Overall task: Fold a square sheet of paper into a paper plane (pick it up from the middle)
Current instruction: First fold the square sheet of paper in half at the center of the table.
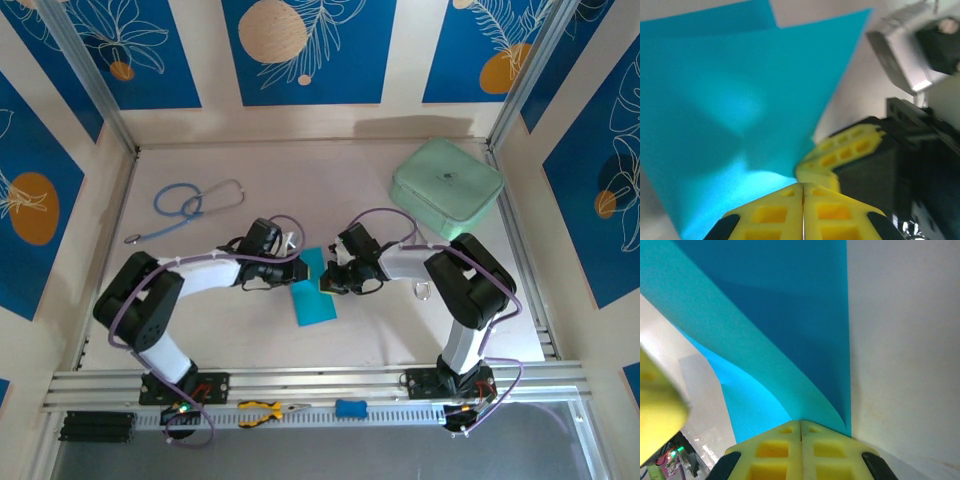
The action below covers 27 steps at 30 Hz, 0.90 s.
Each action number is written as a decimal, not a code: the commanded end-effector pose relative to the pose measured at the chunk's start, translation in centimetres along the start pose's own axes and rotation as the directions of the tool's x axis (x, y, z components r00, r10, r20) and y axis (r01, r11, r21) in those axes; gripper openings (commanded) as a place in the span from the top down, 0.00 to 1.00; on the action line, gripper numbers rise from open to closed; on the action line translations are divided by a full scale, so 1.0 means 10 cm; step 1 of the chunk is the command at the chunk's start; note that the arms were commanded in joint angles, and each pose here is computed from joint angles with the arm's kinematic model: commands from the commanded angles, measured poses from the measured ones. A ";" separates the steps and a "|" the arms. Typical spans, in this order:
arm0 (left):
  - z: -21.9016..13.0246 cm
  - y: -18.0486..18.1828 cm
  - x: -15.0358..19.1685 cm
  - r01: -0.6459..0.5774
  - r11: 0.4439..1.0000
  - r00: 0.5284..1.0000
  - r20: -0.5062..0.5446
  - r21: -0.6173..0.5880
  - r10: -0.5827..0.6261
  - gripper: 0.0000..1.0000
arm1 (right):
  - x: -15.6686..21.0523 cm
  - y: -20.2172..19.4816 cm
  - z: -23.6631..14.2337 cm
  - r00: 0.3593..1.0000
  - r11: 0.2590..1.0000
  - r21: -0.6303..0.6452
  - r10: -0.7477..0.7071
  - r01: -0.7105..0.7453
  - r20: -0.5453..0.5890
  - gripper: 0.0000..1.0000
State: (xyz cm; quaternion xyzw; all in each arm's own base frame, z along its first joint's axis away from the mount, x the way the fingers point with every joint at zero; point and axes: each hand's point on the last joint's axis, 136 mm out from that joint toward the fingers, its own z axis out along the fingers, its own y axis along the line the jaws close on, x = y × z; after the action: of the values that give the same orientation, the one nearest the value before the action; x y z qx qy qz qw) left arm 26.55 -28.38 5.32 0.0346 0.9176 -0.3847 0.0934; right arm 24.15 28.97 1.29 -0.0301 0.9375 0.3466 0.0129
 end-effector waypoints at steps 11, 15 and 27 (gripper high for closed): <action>-0.04 0.08 -0.13 -0.046 0.998 0.999 -0.007 0.049 0.046 0.90 | 0.33 -0.51 0.08 0.989 0.981 0.171 0.110 -0.092 -0.098 1.00; -0.08 0.12 -0.06 -0.074 0.995 0.996 -0.037 0.061 0.076 0.89 | 0.33 -0.52 0.08 0.989 0.980 0.175 0.111 -0.093 -0.096 1.00; 0.09 0.35 -0.03 -0.069 0.997 0.996 -0.055 0.021 0.070 0.89 | 0.34 -0.53 0.08 0.989 0.980 0.174 0.114 -0.096 -0.094 1.00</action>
State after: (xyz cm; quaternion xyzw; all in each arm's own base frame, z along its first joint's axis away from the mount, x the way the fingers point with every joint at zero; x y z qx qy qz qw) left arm 27.66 -27.02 3.35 0.0680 0.9128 -0.3938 0.0843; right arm 24.08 28.97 1.23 -0.0298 0.9370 0.3478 0.0097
